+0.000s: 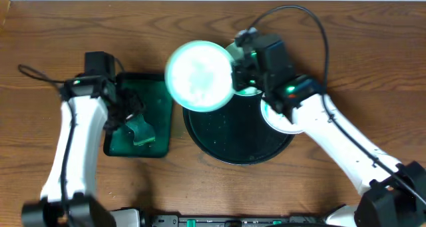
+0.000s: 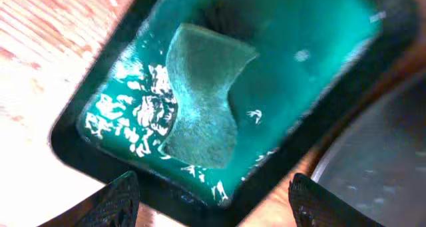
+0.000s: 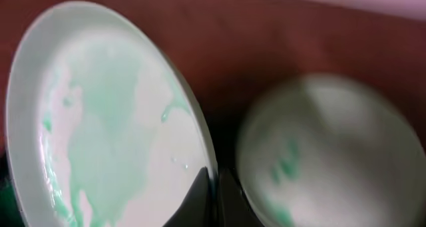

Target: Clean dirty plates on tray and stack at the side

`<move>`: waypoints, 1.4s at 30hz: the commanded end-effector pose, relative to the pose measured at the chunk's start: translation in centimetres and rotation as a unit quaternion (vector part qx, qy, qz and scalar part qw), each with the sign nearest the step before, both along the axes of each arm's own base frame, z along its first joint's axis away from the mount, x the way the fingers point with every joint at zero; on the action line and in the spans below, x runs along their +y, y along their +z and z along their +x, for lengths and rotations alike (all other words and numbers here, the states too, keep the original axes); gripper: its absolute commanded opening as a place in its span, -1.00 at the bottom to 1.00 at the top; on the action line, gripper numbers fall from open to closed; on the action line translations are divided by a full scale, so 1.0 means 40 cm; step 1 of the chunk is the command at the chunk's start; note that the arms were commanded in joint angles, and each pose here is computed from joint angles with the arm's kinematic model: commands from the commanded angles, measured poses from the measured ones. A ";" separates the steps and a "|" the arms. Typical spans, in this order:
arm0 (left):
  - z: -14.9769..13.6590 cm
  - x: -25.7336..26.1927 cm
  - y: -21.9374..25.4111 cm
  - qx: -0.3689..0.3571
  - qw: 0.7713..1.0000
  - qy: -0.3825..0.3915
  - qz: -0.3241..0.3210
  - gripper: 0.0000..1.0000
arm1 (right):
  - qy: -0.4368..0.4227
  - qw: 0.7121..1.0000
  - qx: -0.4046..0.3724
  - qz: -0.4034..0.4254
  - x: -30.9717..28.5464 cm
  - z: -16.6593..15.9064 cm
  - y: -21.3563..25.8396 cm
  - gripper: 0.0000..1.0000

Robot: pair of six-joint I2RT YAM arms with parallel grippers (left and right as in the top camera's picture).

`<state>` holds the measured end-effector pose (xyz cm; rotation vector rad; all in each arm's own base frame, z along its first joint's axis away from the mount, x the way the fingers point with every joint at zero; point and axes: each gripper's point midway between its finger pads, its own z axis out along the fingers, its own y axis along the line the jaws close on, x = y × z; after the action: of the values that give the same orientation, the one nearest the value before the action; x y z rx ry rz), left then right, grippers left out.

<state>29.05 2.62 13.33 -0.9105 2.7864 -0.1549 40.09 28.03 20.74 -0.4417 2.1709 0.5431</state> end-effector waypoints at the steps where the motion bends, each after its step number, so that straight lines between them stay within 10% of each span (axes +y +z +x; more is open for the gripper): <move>1: -0.001 0.000 0.119 -0.075 0.997 0.010 -0.026 0.46 | -0.012 0.999 -0.052 -0.007 0.080 0.014 0.011 -0.97; 23: -0.143 0.019 0.343 -0.239 0.970 0.036 0.015 0.48 | -0.020 0.877 -0.423 -0.225 0.319 -0.082 0.180 -0.98; 42: -0.127 0.023 0.314 -0.213 0.976 0.038 0.009 0.48 | -0.051 0.838 -0.485 -0.246 0.333 -0.143 0.274 -0.98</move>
<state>23.95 3.12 25.24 -0.8618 2.3697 -0.2986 35.06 41.84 29.13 -0.7279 1.3059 -0.3168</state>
